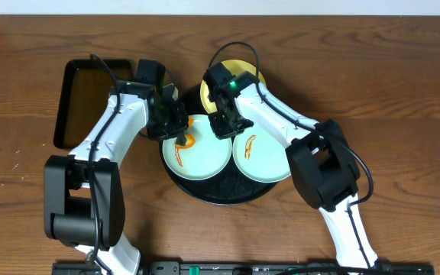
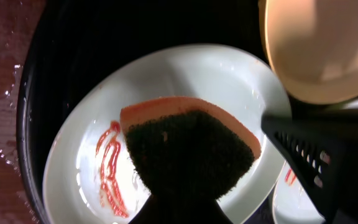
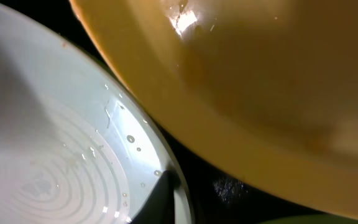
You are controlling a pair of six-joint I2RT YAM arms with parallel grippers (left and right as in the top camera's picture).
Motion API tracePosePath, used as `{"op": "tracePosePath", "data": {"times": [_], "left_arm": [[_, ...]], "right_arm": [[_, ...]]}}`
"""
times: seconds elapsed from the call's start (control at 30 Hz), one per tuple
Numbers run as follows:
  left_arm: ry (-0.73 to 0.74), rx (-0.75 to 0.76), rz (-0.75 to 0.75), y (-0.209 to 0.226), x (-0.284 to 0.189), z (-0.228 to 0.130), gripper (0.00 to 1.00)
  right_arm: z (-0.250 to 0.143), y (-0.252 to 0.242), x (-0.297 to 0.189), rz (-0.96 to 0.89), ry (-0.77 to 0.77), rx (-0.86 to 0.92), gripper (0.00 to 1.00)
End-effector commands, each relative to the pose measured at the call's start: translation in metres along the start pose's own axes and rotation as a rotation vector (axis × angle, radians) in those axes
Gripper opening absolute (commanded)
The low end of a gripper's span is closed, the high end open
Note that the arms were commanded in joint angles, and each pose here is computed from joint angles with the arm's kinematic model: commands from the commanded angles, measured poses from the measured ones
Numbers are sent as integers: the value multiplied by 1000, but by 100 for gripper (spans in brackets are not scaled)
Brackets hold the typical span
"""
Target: Clean dirty plates on tray and stack at the side
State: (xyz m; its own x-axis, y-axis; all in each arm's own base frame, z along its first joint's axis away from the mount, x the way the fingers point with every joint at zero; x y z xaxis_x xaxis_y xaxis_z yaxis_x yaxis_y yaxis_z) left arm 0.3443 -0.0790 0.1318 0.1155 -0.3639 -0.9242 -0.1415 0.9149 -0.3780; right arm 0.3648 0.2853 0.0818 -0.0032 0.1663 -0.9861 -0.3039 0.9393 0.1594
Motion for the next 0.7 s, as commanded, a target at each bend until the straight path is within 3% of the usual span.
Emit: {"op": "tracePosePath", "data": {"times": [0.0,0.27,0.67], "left_arm": [[13,-98,28,8,11,-8,8],[42,-216,76,28,35,-29,12],[35,-180,12,16,39,-28,12]], "right_arm": [[-3,-5,18,-55,28,2,2],[-2,-5,18,-51,18,1,2],[-2,-5,18,-51,17,8,2]]}}
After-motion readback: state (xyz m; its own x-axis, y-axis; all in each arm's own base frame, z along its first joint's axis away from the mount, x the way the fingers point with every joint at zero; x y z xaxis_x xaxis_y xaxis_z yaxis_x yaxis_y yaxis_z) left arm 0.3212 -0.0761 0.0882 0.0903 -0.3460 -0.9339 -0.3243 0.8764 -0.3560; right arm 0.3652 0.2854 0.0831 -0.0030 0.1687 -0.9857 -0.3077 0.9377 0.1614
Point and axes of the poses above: each gripper's point midway between its finger pads, its own x axis out along the fingers, its own y axis along the line the jaws close on, z = x × y, the point moved 8 cm from there along -x, back along the fingers, and after that the axes turned 3 degrees about x, right-handed, at the moved point
